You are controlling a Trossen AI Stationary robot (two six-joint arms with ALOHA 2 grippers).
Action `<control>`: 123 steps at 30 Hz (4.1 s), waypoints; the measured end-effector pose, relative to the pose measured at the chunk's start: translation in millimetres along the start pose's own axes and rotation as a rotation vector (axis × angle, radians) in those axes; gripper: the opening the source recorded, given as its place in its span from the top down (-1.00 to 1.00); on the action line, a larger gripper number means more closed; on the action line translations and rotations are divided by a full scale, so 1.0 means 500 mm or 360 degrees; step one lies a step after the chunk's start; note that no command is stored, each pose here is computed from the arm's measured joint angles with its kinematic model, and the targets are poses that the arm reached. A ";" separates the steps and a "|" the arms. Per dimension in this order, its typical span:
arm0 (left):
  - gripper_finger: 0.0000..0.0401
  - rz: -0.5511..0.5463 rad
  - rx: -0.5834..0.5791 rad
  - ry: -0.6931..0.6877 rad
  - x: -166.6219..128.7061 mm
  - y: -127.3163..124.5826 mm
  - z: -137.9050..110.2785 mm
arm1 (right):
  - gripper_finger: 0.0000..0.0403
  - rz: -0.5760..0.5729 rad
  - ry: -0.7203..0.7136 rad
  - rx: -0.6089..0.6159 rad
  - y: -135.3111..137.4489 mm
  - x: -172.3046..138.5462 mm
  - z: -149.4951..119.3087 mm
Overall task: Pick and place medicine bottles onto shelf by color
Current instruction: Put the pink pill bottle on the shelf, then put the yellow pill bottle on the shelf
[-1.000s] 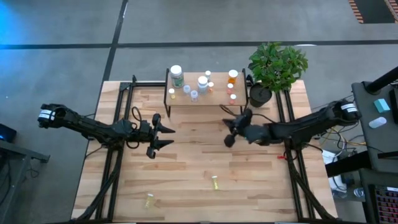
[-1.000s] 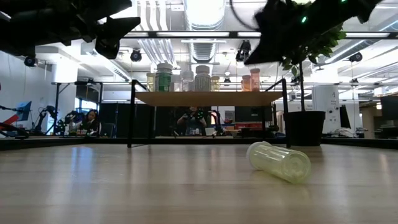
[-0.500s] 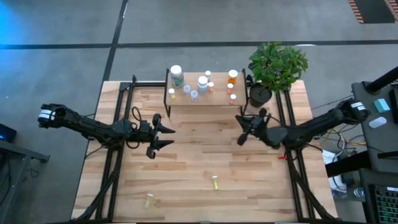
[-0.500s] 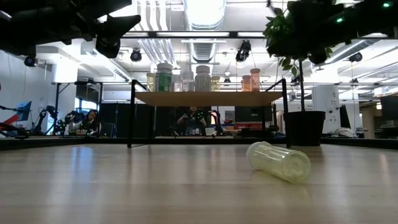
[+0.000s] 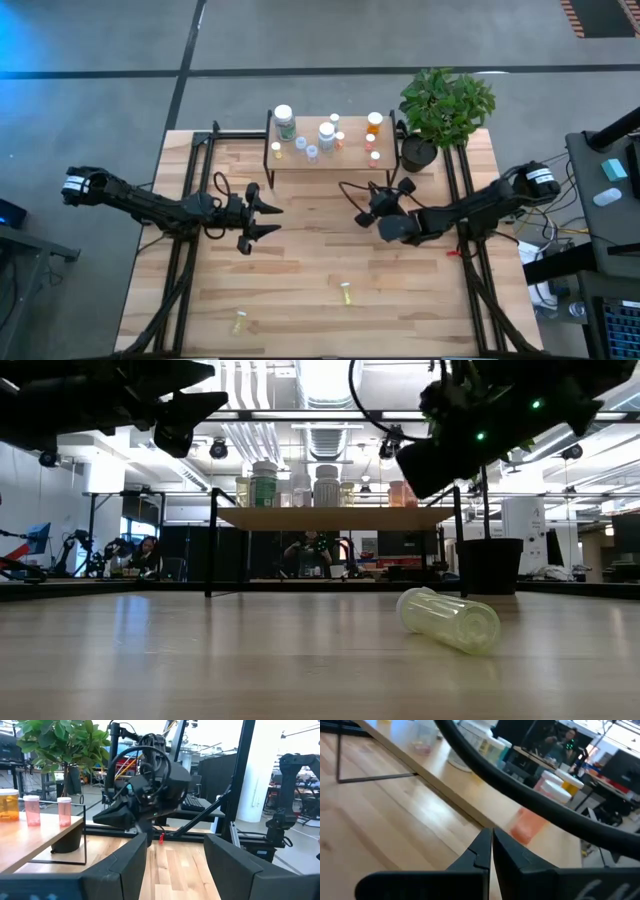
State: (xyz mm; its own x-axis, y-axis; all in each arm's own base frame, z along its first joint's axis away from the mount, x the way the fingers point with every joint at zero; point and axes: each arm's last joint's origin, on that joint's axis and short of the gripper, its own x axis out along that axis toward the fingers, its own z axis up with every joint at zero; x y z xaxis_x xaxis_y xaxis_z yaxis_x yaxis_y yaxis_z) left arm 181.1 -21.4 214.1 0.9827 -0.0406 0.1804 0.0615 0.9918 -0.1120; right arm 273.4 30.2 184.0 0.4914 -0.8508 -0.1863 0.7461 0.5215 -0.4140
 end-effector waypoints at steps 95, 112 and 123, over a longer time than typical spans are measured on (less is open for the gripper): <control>0.09 -0.0011 -0.0084 0.0038 -0.004 0.000 -0.011 | -0.15 0.1153 0.1448 0.0420 0.190 -0.077 0.106; 0.09 -0.0005 -0.0158 0.0074 0.006 0.000 -0.017 | -0.23 0.1198 0.1893 0.0726 0.233 -0.090 0.072; 0.09 -0.0004 -0.0156 0.0075 0.006 0.000 -0.018 | -0.22 0.1206 0.1999 0.0727 0.279 -0.103 0.032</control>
State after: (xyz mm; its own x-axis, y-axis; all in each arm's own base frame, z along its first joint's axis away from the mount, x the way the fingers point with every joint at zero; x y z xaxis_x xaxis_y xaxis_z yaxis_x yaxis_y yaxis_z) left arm 185.5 -22.6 206.0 0.9896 -0.0510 0.1348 0.0785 0.9751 -0.2073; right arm 359.1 147.8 149.9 0.2980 0.2338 -0.9255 0.6889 0.6185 0.3780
